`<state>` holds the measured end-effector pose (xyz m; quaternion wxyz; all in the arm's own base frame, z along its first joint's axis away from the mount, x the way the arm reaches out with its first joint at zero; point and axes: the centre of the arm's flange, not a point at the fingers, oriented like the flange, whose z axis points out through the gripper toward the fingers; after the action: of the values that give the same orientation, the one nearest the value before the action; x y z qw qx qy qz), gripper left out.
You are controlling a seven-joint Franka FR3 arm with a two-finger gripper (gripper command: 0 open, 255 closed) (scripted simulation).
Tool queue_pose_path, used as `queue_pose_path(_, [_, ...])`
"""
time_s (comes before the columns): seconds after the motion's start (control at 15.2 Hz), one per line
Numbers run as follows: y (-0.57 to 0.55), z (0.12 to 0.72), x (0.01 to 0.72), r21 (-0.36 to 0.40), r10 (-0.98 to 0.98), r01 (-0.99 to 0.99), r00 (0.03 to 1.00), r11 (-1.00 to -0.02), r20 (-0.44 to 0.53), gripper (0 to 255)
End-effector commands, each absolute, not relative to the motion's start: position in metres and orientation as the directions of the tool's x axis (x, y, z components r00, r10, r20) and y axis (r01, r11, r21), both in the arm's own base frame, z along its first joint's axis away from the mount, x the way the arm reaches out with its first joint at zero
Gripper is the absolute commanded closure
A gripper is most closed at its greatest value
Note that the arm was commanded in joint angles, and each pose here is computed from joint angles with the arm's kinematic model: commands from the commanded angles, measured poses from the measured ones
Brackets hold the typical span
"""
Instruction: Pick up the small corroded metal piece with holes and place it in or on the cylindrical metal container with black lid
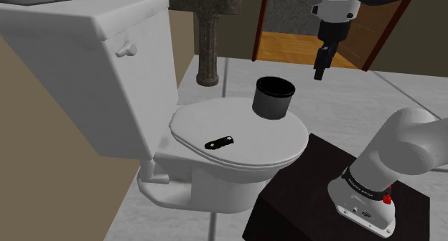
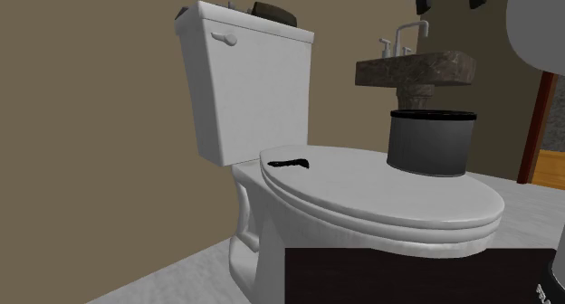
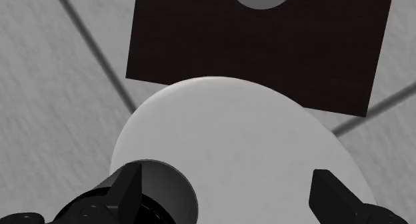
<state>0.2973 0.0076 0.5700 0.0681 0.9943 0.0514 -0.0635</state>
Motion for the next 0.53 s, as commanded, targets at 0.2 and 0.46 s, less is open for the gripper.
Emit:
queue_pose_path(0.2, [0.020,0.545,0.326,0.118,0.174,0.191,0.974,-0.975,-0.144,0])
queue_pose_path(0.46, [0.041,0.512,0.361,0.101,0.278,0.296,0.948,-0.950,-0.156,0])
